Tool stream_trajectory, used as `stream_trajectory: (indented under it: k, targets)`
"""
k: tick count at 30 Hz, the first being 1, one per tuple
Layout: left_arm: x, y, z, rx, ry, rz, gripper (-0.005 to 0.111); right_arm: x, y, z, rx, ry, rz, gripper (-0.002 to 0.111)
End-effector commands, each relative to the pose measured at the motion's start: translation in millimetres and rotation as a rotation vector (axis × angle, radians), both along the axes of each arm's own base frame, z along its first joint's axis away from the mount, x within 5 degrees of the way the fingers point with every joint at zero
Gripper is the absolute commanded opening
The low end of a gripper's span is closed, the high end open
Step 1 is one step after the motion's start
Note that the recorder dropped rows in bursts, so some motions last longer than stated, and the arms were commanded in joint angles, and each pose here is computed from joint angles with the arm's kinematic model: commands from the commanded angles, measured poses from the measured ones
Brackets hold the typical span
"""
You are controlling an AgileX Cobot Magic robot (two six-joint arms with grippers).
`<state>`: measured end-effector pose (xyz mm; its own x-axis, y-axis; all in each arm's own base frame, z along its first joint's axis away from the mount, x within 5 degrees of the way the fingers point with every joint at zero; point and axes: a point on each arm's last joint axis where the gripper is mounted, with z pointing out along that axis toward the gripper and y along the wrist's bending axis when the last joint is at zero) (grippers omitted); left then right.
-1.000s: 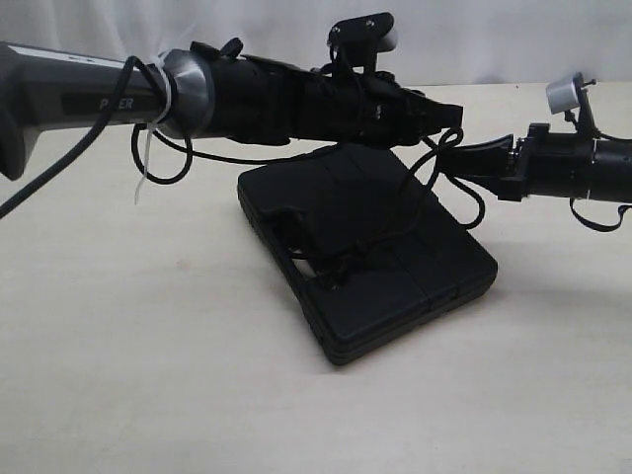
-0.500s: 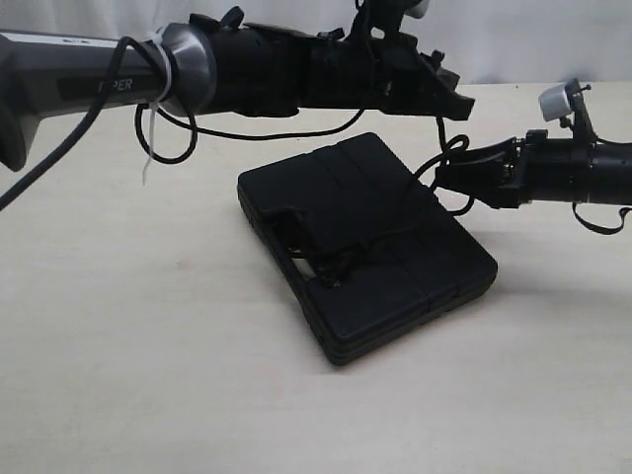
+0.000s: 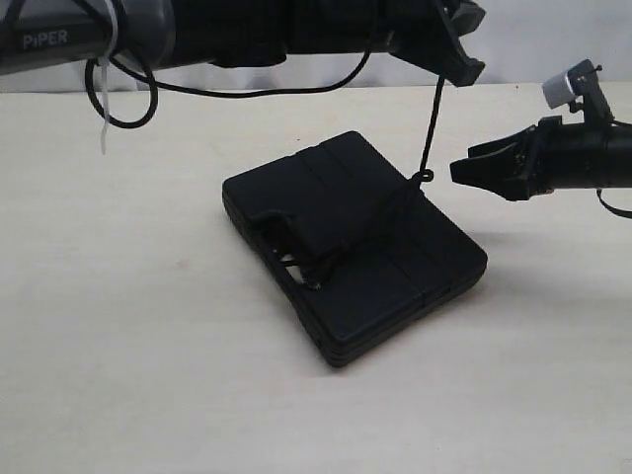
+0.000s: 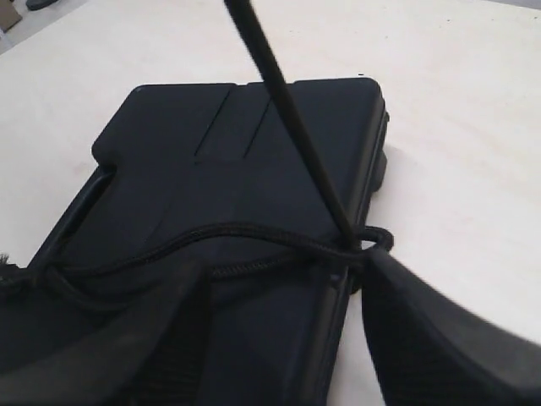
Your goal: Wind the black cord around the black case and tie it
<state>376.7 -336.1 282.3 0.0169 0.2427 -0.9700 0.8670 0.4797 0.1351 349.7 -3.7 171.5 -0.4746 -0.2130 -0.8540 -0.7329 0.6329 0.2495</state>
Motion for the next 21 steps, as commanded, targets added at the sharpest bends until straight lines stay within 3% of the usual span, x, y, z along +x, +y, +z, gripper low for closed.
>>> stream_trajectory:
  k: [1, 14, 16, 21]
  targets:
    - [-10, 1, 24, -0.056, -0.03, -0.059, 0.0, 0, -1, 2, -0.01, -0.006, -0.005, 0.051]
    - [-34, 0, 49, -0.106, -0.084, -0.265, 0.0, -2, 4, 7, 0.056, -0.013, 0.035, 0.051]
    - [-36, 0, 51, -0.111, -0.086, -0.28, 0.0, -9, 10, 14, 0.115, -0.08, 0.163, 0.051]
    - [-41, -1, 45, -0.033, -0.113, -0.348, 0.0, -8, 11, 17, 0.133, -0.135, 0.165, 0.051]
